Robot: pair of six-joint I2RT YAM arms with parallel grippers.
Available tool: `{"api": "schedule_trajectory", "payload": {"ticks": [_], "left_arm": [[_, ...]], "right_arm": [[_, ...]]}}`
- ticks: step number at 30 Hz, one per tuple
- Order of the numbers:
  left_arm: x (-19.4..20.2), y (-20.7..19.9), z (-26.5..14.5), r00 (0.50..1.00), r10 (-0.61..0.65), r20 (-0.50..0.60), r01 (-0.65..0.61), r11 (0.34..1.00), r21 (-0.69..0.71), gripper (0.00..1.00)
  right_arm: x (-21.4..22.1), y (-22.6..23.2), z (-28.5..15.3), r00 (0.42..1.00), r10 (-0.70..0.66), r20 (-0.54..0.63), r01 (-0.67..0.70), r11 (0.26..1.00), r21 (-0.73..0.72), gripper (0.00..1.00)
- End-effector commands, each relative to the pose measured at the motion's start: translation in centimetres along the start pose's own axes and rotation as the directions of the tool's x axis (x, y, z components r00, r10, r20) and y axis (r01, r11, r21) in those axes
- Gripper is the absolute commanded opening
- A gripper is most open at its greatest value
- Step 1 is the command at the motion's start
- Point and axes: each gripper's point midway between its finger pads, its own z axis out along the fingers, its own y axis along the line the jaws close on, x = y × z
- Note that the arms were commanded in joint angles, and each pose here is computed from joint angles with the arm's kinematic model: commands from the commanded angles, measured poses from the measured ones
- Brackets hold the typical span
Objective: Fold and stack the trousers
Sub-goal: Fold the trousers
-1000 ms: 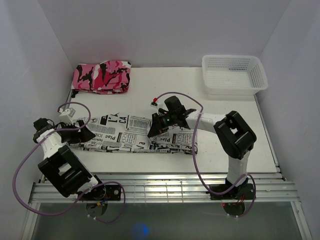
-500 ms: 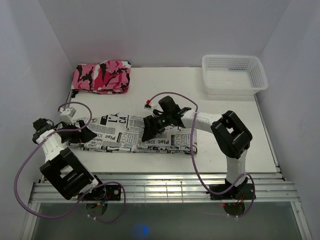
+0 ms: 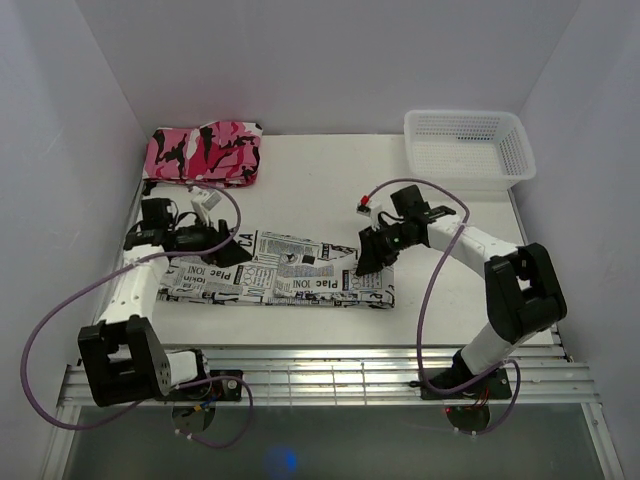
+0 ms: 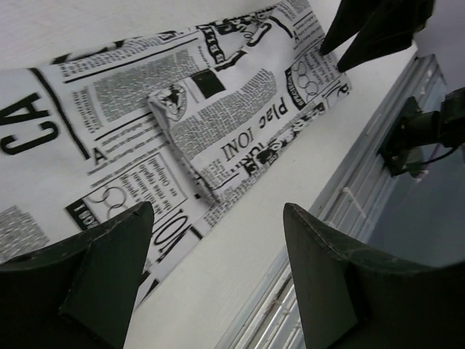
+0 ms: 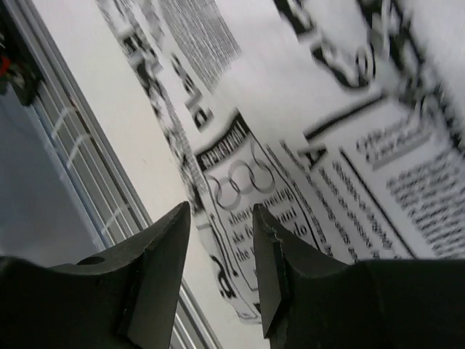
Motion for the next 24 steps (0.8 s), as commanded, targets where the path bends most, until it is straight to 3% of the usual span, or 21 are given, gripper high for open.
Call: {"api": "schedule_trajectory", "payload": {"ticks": [1, 3, 4, 8, 12, 24], "left_arm": [[0.0, 0.0, 3.6, 0.984, -0.176, -0.027, 0.176, 0.984, 0.019, 0.82], [0.4, -0.3, 5.7, 0.980, -0.185, -0.070, 0.189, 0.981, 0.050, 0.81], [0.7, -0.1, 6.4, 0.963, -0.257, -0.086, 0.261, 0.965, 0.035, 0.81], [3.1, 0.6, 10.2, 0.920, -0.349, -0.177, 0.358, 0.933, 0.025, 0.79], [4.9, 1.4, 12.0, 0.895, -0.389, -0.217, 0.395, 0.918, -0.015, 0.77], [9.8, 2.5, 14.7, 0.819, -0.482, -0.312, 0.459, 0.876, -0.148, 0.61]], "right_arm": [[6.2, -1.2, -0.3, 0.981, 0.116, -0.156, -0.117, 0.993, -0.001, 0.46], [7.0, -1.7, -0.7, 0.974, 0.165, -0.152, -0.168, 0.986, -0.005, 0.47], [7.0, -2.4, -1.3, 0.972, 0.197, -0.132, -0.197, 0.980, 0.010, 0.50], [6.2, -3.8, -3.5, 0.964, 0.258, -0.058, -0.256, 0.966, 0.034, 0.59], [6.3, -5.4, -5.4, 0.958, 0.286, -0.005, -0.284, 0.953, 0.102, 0.72], [10.2, -7.7, -2.5, 0.900, 0.429, -0.082, -0.422, 0.902, 0.096, 0.86]]}}
